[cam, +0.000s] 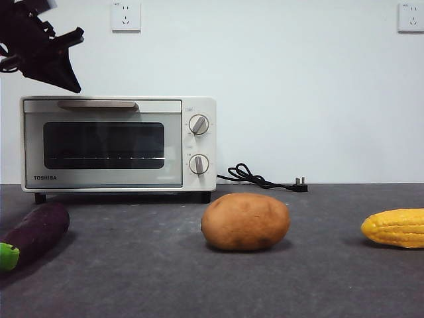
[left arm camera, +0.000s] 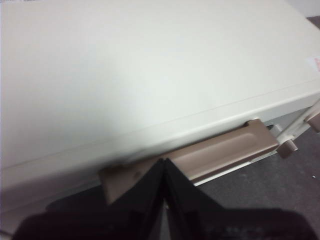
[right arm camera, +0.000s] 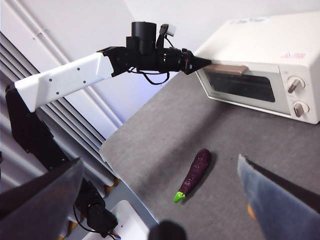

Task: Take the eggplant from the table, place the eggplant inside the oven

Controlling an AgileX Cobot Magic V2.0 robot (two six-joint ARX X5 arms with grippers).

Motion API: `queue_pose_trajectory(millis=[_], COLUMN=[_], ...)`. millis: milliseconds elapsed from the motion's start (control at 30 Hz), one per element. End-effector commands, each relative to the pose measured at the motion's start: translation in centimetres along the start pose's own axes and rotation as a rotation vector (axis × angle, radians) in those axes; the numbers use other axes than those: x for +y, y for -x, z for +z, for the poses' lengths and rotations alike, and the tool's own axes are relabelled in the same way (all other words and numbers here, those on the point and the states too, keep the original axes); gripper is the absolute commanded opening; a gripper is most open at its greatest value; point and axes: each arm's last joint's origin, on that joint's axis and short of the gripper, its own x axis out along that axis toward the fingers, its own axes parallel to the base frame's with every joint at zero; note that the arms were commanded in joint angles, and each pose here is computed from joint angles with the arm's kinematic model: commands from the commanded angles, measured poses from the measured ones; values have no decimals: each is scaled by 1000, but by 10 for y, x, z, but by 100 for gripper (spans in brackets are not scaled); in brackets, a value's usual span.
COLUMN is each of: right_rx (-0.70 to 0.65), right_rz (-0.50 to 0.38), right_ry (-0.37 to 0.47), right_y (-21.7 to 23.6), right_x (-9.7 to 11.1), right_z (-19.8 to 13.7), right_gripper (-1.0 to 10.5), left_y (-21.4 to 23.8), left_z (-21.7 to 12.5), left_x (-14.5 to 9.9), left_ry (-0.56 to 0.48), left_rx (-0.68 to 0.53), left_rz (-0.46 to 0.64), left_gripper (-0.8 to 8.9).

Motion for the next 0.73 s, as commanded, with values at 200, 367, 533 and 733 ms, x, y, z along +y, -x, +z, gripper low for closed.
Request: queue_pose_trajectory(millis=[200, 367, 533, 733], right_rx=[-4, -1, -1, -1], right_rz=[5, 4, 4, 4], right_ry=[2, -1, -1, 1], right_y=[1, 1, 1, 1], right_x=[2, 1, 1, 1], right_z=[0, 0, -1, 0], right_gripper=[630, 630, 630, 630], left_y=[-15, -18, -22, -22], left_z=[-4, -5, -10, -15], left_x=[7, 7, 9, 5], left_ry=[-29, -39, -27, -12], left_rx=[-4, -1, 30, 81], left_rz=[0, 0, -4, -18], left_gripper=[-6, -6, -6, -6])
